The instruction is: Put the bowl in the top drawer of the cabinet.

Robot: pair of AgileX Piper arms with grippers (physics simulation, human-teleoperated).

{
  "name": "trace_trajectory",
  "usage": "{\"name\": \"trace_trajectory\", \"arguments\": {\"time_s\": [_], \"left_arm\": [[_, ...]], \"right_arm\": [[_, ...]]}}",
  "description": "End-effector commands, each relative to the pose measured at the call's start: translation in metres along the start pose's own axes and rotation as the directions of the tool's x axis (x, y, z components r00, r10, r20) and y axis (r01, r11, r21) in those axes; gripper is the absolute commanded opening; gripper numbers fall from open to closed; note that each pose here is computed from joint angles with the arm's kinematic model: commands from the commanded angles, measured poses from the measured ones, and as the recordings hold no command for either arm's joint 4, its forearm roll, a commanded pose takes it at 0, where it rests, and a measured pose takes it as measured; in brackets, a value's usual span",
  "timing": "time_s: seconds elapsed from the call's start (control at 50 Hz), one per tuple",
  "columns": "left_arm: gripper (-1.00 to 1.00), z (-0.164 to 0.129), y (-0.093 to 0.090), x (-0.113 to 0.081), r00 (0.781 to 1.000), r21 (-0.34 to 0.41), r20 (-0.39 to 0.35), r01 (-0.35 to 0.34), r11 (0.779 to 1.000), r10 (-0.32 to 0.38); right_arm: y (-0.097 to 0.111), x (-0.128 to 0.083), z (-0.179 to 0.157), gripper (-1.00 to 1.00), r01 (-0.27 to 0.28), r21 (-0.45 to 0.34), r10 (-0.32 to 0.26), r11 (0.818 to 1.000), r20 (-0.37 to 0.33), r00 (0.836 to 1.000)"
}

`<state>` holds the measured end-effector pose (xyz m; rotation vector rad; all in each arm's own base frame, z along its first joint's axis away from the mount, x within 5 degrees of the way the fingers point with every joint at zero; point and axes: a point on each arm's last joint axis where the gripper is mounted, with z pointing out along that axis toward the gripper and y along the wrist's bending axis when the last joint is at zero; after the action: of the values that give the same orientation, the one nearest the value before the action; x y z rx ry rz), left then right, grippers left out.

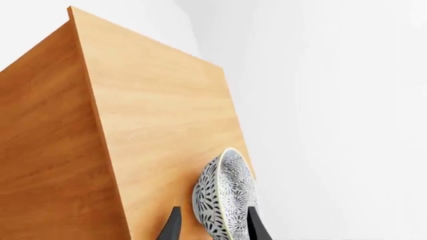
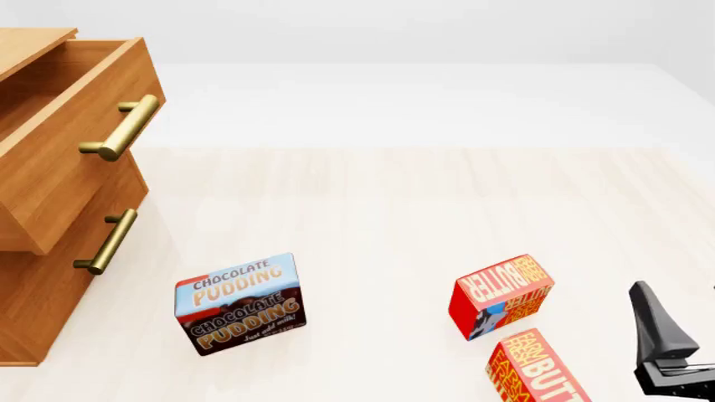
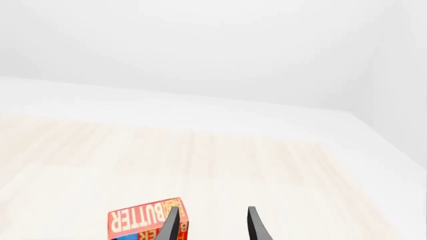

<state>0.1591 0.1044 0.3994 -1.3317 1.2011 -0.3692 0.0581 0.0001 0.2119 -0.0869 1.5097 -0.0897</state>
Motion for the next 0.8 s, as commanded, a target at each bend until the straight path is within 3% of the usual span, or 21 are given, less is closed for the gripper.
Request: {"name": "trace_trajectory", "arguments": {"time_s": [0.02,0.3,0.8], "left_arm": [[1.00,-0.017,0.004,0.007,0.999,-0.005,-0.028,0.036,0.999,-0.036],[1.00,-0.049,0.000,0.013,0.995,0.037,-0.070,0.078,0.996,-0.076],[1.00,-0.074,0.013,0.032,0.982,0.079,-0.174,0.094,0.992,-0.079]], "right_arm": [[0.000,0.000,0.000,1.00,0.004,0.001,-0.004,1.000,0.002,1.000],[0.000,-0.001,0.000,1.00,0.008,-0.002,-0.008,1.000,0.004,1.000],[0.000,-0.002,-0.001,1.00,0.011,-0.003,-0.011,1.000,0.012,1.000]]}}
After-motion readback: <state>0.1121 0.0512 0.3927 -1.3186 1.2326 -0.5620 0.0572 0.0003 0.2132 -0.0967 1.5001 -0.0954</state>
